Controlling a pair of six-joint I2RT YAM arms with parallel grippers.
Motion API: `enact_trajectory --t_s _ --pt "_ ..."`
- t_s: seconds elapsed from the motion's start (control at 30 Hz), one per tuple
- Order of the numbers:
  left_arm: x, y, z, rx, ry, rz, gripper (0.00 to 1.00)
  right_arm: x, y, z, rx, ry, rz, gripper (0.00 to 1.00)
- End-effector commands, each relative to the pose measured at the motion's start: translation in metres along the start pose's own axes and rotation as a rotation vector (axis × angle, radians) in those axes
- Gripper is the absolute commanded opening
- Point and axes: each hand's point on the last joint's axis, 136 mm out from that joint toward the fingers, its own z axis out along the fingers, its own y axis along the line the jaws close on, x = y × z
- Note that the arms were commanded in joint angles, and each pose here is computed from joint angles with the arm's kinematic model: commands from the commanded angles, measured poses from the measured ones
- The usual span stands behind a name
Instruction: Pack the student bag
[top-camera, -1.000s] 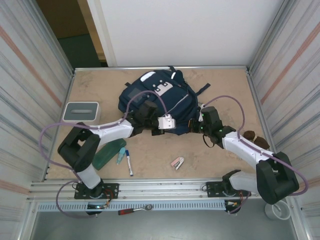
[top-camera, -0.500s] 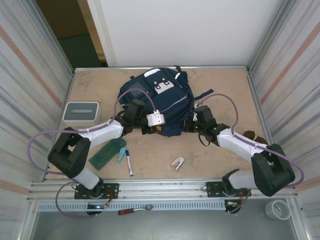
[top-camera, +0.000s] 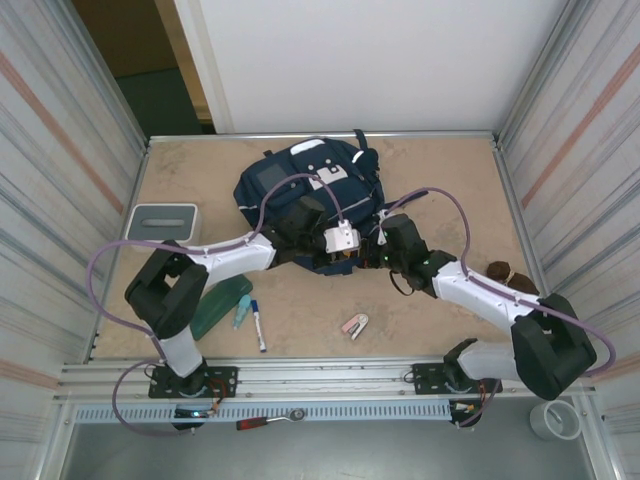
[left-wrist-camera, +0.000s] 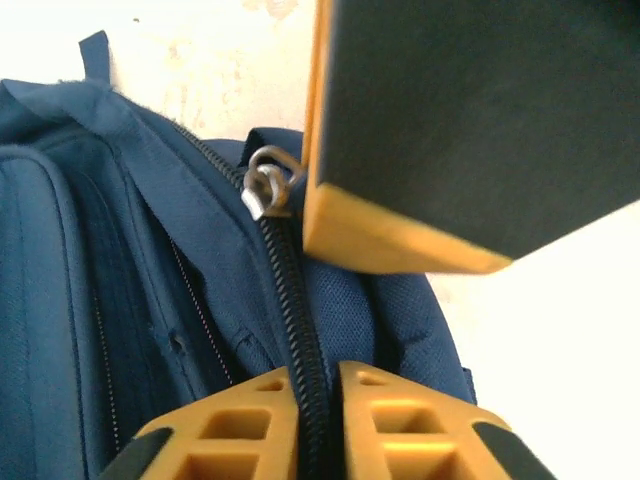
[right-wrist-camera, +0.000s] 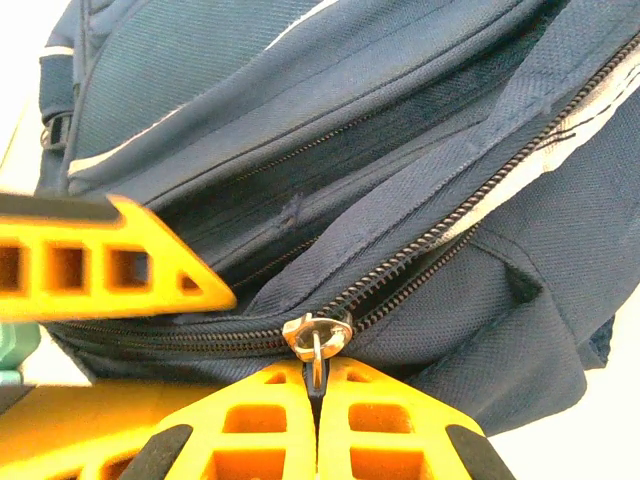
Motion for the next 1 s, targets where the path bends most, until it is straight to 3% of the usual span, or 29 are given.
enact_trajectory --t_s 0.0,0.17,0.23,0.37,0.43,0.6,0.7,0.87,0.97 --pt "0.004 0.007 -0.021 0.013 -0.028 -0.048 0.03 -0.016 -0.026 -0.011 0.101 -0.061 0.007 0.0" --pt "0.021 0.021 -0.052 -0.03 -0.052 -0.062 0.0 -0.009 -0.089 -0.009 0.271 0.001 0.105 0.0" --pt "0.032 0.03 -0.062 -0.058 -0.043 -0.084 0.0 -0.01 -0.093 -0.006 0.271 -0.002 0.11 0.0" --pt "0.055 0.047 -0.069 -0.104 0.008 -0.133 0.03 -0.013 -0.065 0.005 0.168 -0.013 0.08 0.0" --pt "0.061 0.049 -0.068 -0.112 0.042 -0.144 0.09 -0.014 -0.049 0.009 0.137 -0.016 0.045 0.0" --pt "0.037 0.031 -0.062 -0.068 0.042 -0.111 0.47 -0.018 -0.015 0.01 0.042 -0.039 0.029 0.0" --pt "0.017 0.017 -0.054 -0.047 0.021 -0.054 0.57 -0.02 0.002 0.006 -0.016 -0.056 0.033 0.0" --pt "-0.001 0.004 -0.028 0.011 0.021 -0.026 0.58 -0.025 0.03 -0.001 -0.114 -0.084 0.03 0.0" --pt "-0.002 0.003 -0.016 0.039 0.041 -0.028 0.5 -0.026 0.042 -0.007 -0.147 -0.099 0.011 0.0"
